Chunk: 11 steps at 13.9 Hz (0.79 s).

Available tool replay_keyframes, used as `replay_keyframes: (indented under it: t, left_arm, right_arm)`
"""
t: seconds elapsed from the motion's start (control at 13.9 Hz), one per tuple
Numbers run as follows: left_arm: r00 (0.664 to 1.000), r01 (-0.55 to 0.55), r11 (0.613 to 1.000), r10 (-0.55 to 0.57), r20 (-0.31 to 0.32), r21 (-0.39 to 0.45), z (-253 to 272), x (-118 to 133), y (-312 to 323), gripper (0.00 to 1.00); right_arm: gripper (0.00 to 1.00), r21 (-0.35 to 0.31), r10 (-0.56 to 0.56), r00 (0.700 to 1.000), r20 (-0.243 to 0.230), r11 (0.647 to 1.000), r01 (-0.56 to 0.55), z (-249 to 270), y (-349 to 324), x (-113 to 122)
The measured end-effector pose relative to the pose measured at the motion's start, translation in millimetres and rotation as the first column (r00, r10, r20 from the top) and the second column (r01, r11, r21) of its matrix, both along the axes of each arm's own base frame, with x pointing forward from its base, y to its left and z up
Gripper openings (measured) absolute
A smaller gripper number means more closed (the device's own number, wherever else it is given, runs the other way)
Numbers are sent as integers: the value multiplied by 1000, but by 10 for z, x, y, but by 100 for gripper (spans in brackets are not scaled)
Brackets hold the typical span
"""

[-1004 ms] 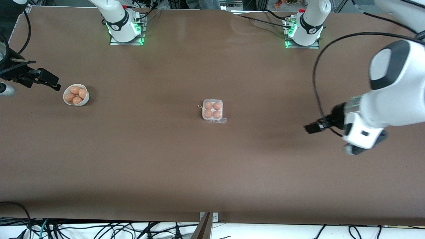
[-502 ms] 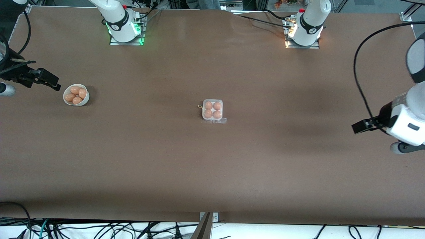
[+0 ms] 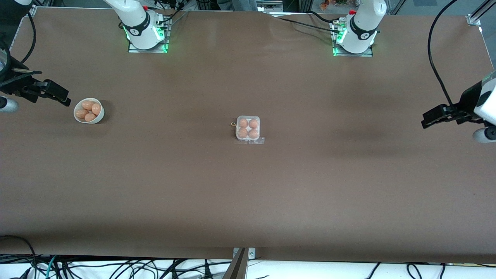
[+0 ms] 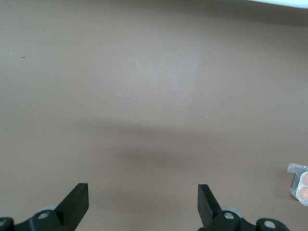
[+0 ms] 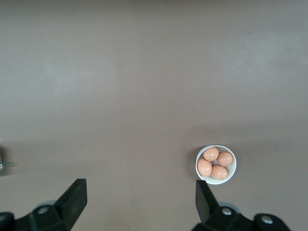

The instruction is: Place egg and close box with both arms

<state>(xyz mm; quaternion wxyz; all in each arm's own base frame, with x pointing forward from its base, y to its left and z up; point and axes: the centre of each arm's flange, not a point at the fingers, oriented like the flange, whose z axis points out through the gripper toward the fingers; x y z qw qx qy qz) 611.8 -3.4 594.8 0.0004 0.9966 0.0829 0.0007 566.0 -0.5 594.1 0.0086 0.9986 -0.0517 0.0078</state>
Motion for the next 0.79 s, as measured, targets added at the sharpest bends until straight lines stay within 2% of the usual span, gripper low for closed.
replay_keyframes:
  t: [0.29, 0.79]
  left_arm:
    - [999, 39, 999, -39, -4, -2, -325, -141, -270, 100]
    - [1000, 29, 1000, -29, 4, 1, -271, -200, -189, 100]
  right_arm:
    - [100, 0, 0, 1000, 0, 1000, 0, 0, 0, 0]
    - [100, 0, 0, 1000, 0, 1000, 0, 0, 0, 0]
